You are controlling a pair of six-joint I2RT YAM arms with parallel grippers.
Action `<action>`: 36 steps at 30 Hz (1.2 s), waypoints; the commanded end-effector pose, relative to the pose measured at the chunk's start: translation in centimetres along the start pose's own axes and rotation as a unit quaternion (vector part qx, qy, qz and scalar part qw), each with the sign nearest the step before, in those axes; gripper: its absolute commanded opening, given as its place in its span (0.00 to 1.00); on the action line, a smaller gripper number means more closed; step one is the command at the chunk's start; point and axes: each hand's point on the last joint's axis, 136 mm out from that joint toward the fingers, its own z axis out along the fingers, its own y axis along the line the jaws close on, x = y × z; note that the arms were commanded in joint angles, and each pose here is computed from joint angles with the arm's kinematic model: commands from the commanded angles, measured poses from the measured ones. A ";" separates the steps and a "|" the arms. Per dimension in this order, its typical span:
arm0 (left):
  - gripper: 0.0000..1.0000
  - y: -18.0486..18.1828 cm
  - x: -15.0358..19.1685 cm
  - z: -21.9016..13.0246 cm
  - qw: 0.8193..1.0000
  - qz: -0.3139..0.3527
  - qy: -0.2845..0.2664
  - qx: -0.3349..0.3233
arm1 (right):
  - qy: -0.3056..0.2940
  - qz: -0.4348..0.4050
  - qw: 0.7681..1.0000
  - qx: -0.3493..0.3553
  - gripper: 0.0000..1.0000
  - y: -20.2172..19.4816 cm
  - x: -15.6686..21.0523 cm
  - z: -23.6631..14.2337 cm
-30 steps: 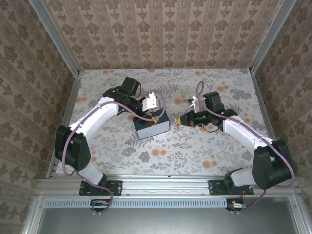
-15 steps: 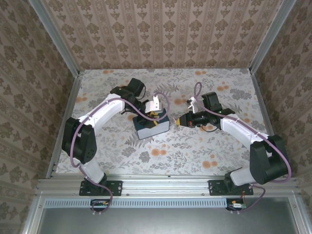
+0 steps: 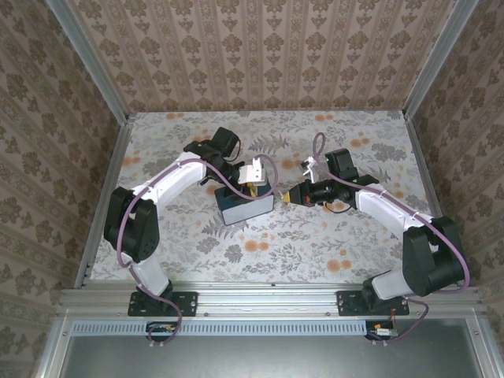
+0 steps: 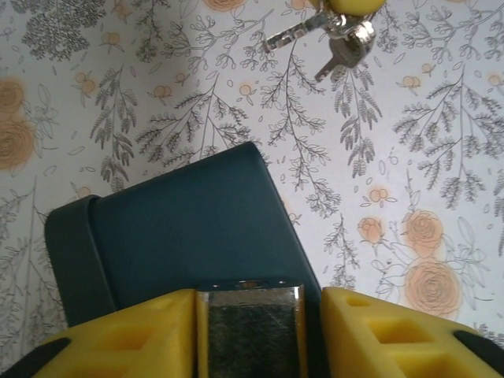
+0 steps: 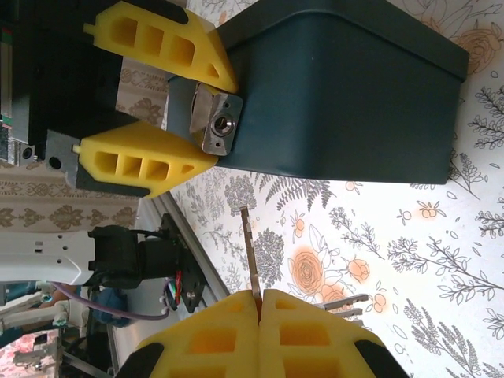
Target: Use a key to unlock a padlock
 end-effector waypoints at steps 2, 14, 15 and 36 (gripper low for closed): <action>0.37 -0.2 1.3 1.1 1.000 0.013 0.022 0.003 | 0.013 0.003 1.000 -0.022 0.00 1.0 0.1 0.1; 0.16 0.2 -0.7 0.6 0.999 0.046 0.005 0.014 | 0.030 0.005 0.999 -0.033 0.00 1.9 0.2 -0.2; 0.15 0.1 -0.8 0.6 0.999 0.052 0.006 0.017 | 0.033 0.002 0.999 -0.041 0.00 2.2 0.2 -0.2; 0.10 -3.4 -7.2 -2.5 0.972 0.214 -0.073 0.067 | 0.068 0.005 0.996 -0.060 0.00 5.7 1.3 -2.1</action>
